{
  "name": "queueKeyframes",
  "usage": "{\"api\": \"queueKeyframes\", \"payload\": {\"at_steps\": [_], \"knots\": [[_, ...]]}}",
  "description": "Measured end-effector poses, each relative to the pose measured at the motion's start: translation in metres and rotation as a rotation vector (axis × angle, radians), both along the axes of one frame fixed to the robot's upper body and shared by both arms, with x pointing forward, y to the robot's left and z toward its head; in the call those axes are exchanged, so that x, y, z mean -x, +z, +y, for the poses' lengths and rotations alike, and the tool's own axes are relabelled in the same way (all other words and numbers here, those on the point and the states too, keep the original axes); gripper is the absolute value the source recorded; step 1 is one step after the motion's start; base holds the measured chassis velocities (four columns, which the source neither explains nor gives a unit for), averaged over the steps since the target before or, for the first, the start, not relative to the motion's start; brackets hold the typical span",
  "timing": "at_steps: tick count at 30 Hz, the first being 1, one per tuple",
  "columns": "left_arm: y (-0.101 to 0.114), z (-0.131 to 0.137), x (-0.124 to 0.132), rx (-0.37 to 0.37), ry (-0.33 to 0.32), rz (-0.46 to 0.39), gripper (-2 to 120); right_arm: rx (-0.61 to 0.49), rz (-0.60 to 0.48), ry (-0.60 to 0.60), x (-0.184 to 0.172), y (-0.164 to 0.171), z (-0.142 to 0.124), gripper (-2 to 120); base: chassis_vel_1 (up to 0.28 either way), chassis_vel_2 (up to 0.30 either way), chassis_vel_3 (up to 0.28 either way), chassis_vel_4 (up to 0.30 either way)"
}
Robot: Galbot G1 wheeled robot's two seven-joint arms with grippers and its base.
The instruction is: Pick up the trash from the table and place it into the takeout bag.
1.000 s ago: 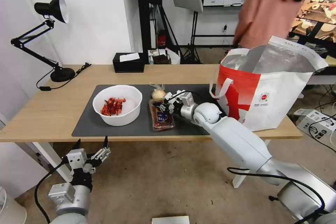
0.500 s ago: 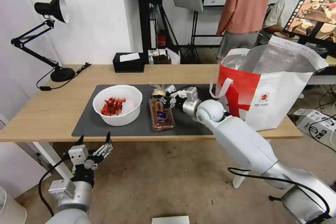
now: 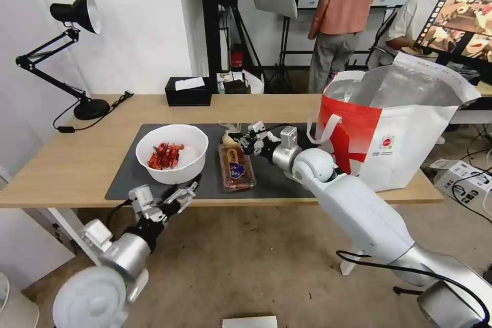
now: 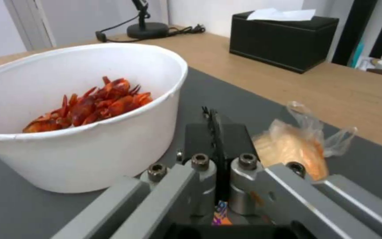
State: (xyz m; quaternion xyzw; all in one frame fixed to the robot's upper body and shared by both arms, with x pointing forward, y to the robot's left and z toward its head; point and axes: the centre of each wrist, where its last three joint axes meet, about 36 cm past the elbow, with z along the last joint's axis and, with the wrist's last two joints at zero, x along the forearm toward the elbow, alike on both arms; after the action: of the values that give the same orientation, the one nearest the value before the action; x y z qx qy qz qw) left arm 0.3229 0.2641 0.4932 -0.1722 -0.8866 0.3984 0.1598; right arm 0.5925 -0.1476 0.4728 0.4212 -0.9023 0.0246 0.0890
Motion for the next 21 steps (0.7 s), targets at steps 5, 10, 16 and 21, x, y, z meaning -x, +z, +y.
{"api": "queueKeyframes", "payload": {"at_steps": [5, 10, 16, 21], "knots": [[-0.01, 0.004, -0.033, 0.068, -0.016, 0.053, 100, 0.019, -0.006, 0.012, -0.001, 0.001, 0.001, 0, 0.0, 0.0, 0.0, 0.0], [-0.016, -0.001, -0.048, 0.079, -0.034, 0.069, 100, 0.033, -0.004, 0.017, -0.003, 0.001, 0.003, 0, 0.0, 0.0, 0.0, 0.0], [-0.019, -0.008, -0.06, 0.076, -0.049, 0.076, 100, 0.059, 0.011, 0.026, -0.008, -0.002, 0.004, 0, 0.0, 0.0, 0.0, 0.0], [-0.02, -0.013, -0.064, 0.072, -0.061, 0.079, 100, 0.088, 0.036, 0.033, -0.016, -0.009, 0.003, 0, 0.0, 0.0, 0.0, 0.0]]}}
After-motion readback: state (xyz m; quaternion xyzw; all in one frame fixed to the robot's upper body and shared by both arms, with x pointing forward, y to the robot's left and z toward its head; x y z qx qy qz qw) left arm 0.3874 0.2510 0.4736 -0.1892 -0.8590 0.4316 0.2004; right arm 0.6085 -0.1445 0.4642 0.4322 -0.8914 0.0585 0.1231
